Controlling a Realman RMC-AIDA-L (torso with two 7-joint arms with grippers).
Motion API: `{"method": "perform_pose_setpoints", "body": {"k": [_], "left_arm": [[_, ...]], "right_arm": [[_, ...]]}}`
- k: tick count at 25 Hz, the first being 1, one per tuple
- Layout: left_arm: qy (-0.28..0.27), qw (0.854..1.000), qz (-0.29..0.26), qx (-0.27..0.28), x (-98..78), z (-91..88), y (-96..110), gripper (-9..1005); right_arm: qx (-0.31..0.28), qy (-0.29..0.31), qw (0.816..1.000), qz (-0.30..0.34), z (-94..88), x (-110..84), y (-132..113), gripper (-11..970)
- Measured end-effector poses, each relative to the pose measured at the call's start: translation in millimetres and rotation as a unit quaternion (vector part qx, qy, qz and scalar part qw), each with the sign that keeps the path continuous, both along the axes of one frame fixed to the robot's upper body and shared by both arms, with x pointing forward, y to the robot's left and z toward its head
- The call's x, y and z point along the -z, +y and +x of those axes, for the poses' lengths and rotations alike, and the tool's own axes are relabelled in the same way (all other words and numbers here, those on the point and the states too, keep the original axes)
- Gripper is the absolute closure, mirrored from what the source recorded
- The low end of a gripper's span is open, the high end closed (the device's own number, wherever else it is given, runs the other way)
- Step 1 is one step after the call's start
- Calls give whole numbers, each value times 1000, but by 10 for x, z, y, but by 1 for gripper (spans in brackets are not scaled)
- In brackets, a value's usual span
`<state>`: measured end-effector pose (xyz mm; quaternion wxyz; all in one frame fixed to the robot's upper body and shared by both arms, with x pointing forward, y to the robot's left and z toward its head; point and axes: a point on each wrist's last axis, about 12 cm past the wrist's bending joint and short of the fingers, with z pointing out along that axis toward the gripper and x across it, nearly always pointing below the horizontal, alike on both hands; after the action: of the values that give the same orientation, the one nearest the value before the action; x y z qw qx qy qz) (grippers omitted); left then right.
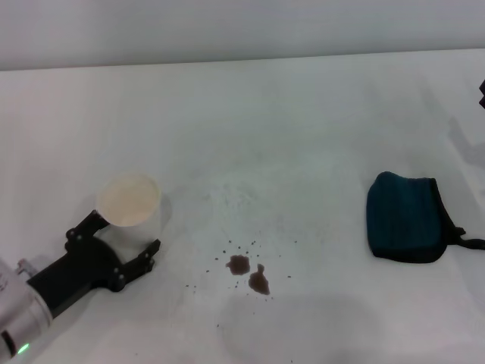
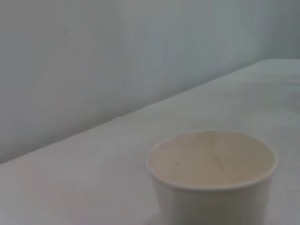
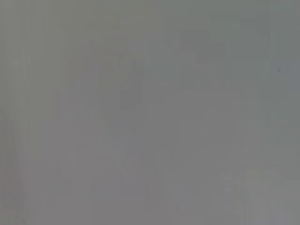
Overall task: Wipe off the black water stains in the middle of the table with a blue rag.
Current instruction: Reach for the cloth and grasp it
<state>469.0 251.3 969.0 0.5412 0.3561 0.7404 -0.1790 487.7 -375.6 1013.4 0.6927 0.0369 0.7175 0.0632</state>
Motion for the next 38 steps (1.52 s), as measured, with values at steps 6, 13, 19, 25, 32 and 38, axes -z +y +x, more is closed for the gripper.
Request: {"method": "perform_pose_setpoints", "body": {"k": [6,13,19,25,32,38], "left_arm": [[-16,1000,-10,-23,23,-181,104,119],[-53,995,-49,-71,-19,-420,241,118],[-73,985,-74,-139,-44,-617,428,118],[-100,966,-87,-223,-94,-722,659,119],[-128,951,-87,-268,-164,-663,820,118],[-142,948,-88,-271,-213,-550,832,119]], "right_arm": [[2,0,1000,0,-8,2,-7,86],[3,2,1000,0,-30,11,-18,87],[-1,-12,1000,29,-70,-21,-35,88],[-15,9,988,150,-83,-117,-262,89],[-75,141,956,245,269,-476,-450,108],[-126,303,916,232,565,-971,-449,112]]}}
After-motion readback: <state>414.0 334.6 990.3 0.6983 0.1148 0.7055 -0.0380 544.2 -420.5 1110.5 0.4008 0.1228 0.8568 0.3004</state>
